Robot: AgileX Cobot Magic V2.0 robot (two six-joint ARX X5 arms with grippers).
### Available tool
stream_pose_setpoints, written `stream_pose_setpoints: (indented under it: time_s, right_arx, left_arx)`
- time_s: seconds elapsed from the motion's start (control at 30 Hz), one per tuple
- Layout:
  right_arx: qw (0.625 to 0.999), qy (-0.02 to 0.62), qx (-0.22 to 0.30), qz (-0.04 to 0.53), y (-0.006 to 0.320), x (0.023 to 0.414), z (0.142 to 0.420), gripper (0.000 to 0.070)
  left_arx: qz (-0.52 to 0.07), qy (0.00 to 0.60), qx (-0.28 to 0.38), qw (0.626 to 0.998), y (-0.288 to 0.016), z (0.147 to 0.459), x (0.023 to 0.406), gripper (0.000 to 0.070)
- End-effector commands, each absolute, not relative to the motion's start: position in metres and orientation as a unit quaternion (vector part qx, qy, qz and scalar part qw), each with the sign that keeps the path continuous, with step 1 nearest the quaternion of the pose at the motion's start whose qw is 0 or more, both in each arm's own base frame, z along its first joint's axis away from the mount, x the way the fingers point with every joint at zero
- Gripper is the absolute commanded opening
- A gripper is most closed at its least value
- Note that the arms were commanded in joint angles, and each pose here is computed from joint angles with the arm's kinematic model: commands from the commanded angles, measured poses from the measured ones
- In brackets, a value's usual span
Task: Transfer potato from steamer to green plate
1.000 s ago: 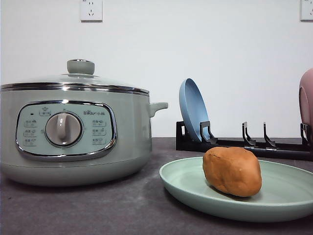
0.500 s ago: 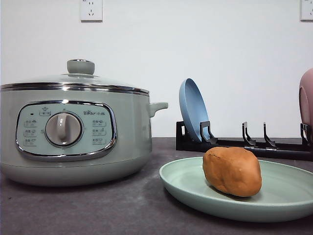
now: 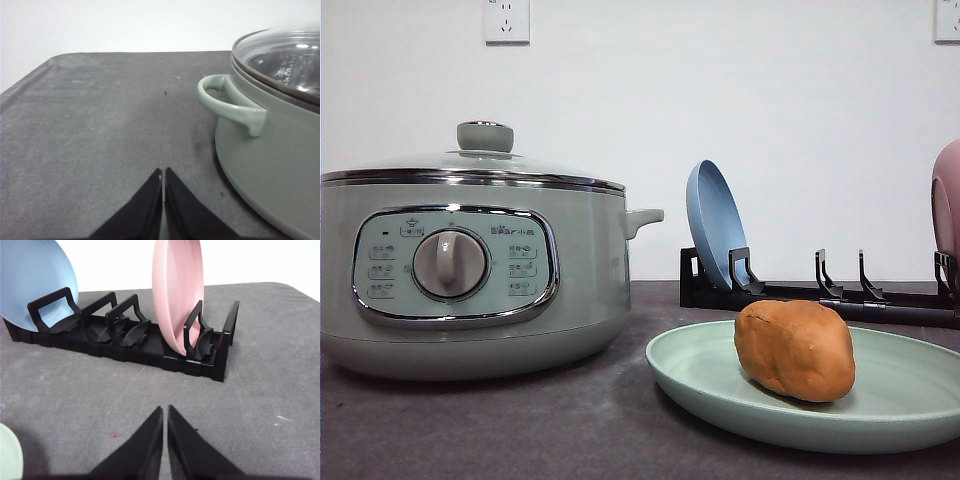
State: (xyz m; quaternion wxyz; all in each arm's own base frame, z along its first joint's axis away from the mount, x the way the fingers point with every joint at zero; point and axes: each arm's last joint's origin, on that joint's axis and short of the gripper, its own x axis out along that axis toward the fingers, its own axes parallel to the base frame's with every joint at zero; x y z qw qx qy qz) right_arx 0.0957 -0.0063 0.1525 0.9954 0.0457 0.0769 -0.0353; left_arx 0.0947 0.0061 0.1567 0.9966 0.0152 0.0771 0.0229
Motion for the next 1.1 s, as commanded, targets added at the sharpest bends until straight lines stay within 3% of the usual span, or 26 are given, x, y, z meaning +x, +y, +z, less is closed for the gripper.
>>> stream_pose_setpoints:
  time_s: [0.0, 1.07]
  right_arx:
    - [0.995, 0.071, 0.052, -0.037, -0.0065, 0.0959, 0.1524, 0.0002]
    - [0.995, 0.071, 0.052, -0.037, -0.0065, 0.0959, 0.1524, 0.0002]
  left_arx:
    - [0.025, 0.089, 0.012, 0.996, 0.0062, 0.1493, 0.0954, 0.0]
    - [0.025, 0.089, 0.012, 0.996, 0.0062, 0.1493, 0.0954, 0.0]
